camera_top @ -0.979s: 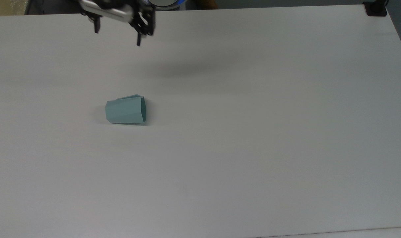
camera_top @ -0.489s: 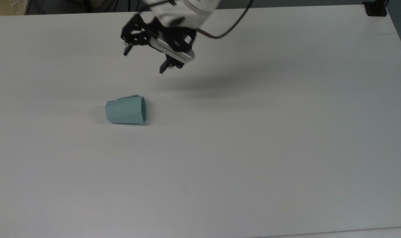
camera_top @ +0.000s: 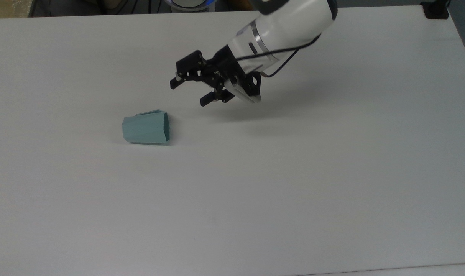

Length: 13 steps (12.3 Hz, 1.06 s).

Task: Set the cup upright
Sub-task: 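Move the gripper down toward the base of the teal cup, then close the gripper on the base of the lying teal cup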

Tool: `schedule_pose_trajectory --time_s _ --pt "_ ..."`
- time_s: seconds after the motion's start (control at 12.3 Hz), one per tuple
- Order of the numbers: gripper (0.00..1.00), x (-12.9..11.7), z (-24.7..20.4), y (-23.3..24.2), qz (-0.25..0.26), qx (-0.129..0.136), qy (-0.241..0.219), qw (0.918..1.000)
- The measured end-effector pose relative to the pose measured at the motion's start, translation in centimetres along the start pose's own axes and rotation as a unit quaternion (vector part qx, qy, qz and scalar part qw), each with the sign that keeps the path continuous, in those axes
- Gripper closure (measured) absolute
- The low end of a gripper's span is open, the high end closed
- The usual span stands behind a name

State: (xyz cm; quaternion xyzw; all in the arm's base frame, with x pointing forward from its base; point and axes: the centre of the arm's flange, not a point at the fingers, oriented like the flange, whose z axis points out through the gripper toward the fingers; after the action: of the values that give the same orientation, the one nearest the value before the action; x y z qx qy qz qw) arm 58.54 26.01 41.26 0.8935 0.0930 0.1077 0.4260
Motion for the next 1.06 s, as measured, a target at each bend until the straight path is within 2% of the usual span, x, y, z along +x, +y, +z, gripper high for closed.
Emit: schedule_pose_trajectory --time_s 0.24,0.57,0.73,1.06 --pt "0.0 -0.3 1.7 -3.0 -0.033 -0.039 0.005 0.9987" --pt "0.0 -1.1 5.7 -6.9 -0.074 -0.092 0.002 0.993" --pt "0.0 -1.2 8.4 -7.4 -0.081 -0.104 -0.014 0.9912" --pt "0.0 -1.1 12.5 -5.8 -0.071 -0.11 -0.044 0.9904"
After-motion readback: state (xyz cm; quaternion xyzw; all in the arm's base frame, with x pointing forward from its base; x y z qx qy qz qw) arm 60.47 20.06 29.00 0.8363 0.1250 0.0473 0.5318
